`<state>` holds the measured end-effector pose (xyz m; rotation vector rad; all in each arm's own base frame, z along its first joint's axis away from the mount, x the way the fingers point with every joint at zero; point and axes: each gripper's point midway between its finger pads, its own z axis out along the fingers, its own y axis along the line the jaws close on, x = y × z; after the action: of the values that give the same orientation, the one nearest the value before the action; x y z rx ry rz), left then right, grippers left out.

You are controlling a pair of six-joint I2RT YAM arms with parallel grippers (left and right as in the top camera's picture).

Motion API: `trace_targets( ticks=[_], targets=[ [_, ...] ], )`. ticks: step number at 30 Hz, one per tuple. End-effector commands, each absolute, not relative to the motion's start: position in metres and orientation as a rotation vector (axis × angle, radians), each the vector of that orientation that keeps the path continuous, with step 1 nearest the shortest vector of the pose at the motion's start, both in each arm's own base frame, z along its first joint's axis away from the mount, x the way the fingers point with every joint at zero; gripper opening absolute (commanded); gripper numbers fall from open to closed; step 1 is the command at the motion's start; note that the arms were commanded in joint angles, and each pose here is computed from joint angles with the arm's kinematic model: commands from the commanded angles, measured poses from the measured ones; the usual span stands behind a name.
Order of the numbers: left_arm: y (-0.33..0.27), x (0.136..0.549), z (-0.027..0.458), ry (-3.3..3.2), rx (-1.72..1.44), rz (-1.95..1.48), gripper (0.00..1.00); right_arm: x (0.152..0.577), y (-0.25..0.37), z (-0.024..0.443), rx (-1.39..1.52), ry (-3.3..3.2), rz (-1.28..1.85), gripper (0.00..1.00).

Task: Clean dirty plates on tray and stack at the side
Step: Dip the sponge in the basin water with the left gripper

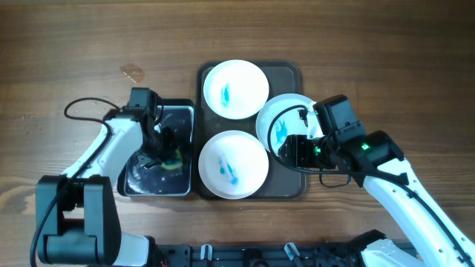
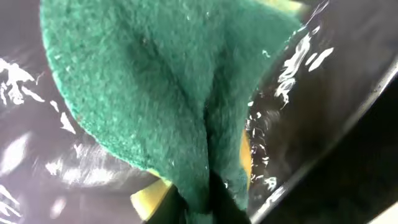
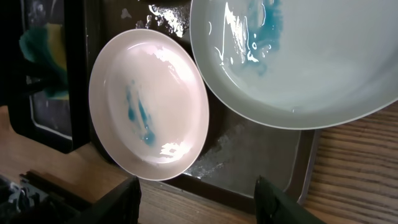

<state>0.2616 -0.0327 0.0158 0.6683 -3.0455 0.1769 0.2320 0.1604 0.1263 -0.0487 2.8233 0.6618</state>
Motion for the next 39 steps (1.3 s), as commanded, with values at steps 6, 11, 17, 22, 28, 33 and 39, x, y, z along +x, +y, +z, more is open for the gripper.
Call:
trace_targets(
  ticks=[6,11,17,22,28,33,39],
  targets=[
    [-0.017,0.289,0.048,-3.123,0.659,0.052,0.52,0.234,0.159,0.126,-0.042,2.818,0.640,0.60],
    [-0.007,0.279,0.031,-3.120,0.673,-0.042,0.51,0.232,0.157,0.124,-0.003,2.835,0.632,0.64],
    [-0.015,0.278,0.002,-3.148,0.753,0.057,0.36,0.221,0.171,0.113,-0.134,2.903,0.735,0.63],
    [-0.024,0.282,0.011,-3.148,0.748,0.153,0.04,0.217,0.172,0.093,-0.158,2.986,0.704,0.58],
    [-0.025,0.295,0.048,-3.173,0.750,0.166,0.57,0.211,0.185,0.085,-0.226,3.008,0.699,0.58],
    [-0.025,0.286,0.038,-3.134,0.743,0.143,0.56,0.213,0.184,0.084,-0.199,3.010,0.680,0.58],
    [-0.027,0.271,0.001,-3.097,0.740,0.153,0.32,0.213,0.183,0.082,-0.201,3.014,0.677,0.59]
  ],
)
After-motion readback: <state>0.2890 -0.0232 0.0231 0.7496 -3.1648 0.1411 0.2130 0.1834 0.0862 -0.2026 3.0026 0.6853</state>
